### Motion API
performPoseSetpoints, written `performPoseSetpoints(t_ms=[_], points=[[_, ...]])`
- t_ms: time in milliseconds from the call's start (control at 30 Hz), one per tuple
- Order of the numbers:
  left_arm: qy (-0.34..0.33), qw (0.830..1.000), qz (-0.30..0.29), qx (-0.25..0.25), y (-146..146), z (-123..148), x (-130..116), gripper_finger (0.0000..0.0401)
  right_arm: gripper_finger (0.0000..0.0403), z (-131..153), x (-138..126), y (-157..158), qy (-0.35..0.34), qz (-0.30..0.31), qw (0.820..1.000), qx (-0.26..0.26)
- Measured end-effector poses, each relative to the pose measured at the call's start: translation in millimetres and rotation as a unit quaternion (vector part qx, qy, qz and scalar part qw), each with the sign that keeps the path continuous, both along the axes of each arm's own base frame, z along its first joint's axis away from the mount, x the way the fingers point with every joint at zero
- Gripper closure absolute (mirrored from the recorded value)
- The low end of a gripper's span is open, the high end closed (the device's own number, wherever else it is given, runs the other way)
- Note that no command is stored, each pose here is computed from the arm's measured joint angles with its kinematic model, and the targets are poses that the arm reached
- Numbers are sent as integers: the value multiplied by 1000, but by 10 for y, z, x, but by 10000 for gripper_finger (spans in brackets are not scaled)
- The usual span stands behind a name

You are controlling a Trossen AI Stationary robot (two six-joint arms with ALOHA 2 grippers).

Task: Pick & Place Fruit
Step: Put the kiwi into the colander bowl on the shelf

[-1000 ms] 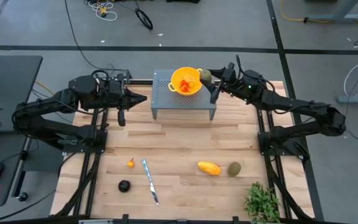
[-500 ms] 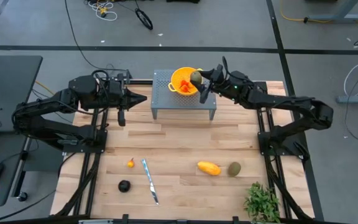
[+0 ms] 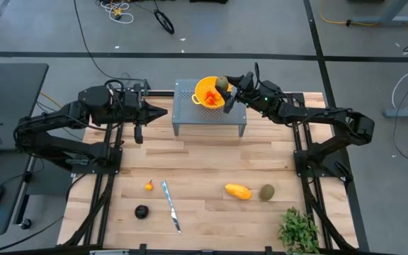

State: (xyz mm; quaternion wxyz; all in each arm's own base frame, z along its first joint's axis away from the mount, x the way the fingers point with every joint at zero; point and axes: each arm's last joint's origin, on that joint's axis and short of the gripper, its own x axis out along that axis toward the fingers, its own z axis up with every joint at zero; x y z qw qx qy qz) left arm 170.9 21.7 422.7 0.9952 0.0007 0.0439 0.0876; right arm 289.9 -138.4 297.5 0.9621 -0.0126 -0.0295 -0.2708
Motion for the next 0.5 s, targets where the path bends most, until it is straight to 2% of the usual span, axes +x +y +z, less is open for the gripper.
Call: performPoseSetpoints(t_ms=[500], points=[[0,1000,0,0,-1,0,0,401,140,-37,4,-30,9,-3,1000,4]])
